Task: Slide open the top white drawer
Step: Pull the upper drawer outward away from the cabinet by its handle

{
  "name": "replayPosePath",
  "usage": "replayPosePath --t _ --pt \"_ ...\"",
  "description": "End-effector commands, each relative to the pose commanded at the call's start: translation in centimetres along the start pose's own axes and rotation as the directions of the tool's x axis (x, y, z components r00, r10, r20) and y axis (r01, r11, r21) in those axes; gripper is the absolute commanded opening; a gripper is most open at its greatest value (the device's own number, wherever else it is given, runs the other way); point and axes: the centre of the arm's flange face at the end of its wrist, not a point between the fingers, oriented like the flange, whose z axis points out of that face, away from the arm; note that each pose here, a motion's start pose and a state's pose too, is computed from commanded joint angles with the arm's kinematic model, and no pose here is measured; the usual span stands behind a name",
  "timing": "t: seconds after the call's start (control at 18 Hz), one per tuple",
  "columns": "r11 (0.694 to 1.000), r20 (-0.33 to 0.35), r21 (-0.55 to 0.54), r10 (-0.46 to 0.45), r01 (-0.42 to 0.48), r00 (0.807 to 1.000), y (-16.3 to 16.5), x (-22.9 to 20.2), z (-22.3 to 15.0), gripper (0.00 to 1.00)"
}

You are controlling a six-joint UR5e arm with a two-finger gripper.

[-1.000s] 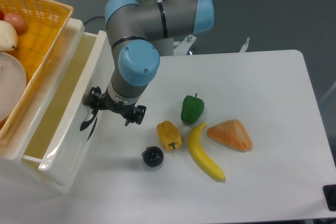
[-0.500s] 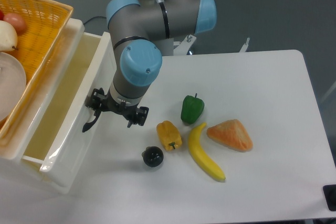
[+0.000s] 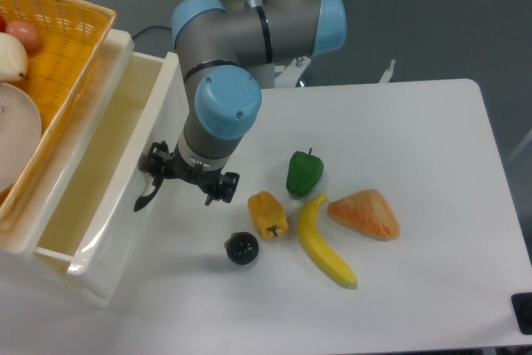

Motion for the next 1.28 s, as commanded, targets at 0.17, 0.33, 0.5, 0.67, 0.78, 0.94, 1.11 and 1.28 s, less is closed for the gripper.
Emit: replayPosePath --t 0.17,0.33,0.5,0.67,0.78,0.94,1.11,1.28 --pt "1.000 0.003 0.005 0.002 -0.002 1.000 -0.2 0.0 -0.3 1.00" --pt "1.000 0.006 0.007 0.003 -0.003 1.000 -0.4 -0.2 -0.2 1.00" --pt "1.000 0.015 0.022 0.002 -0.002 1.000 -0.5 -0.6 -0.5 1.00" --pt "1.000 0.015 0.021 0.021 -0.021 1.000 -0.4 -0.9 -0.5 1.00" --pt "0.999 0.016 0.024 0.026 -0.027 1.000 -0.3 -1.2 -0.7 1.00" --pt "0.999 0.017 0.026 0.026 -0.026 1.000 -0.2 -1.5 -0.8 1.00" --pt "0.999 0.018 0.029 0.025 -0.025 1.000 -0.1 -1.8 -1.0 1.00" --pt "0.999 0.021 0.035 0.022 -0.022 1.000 -0.2 -2.2 -1.3 1.00"
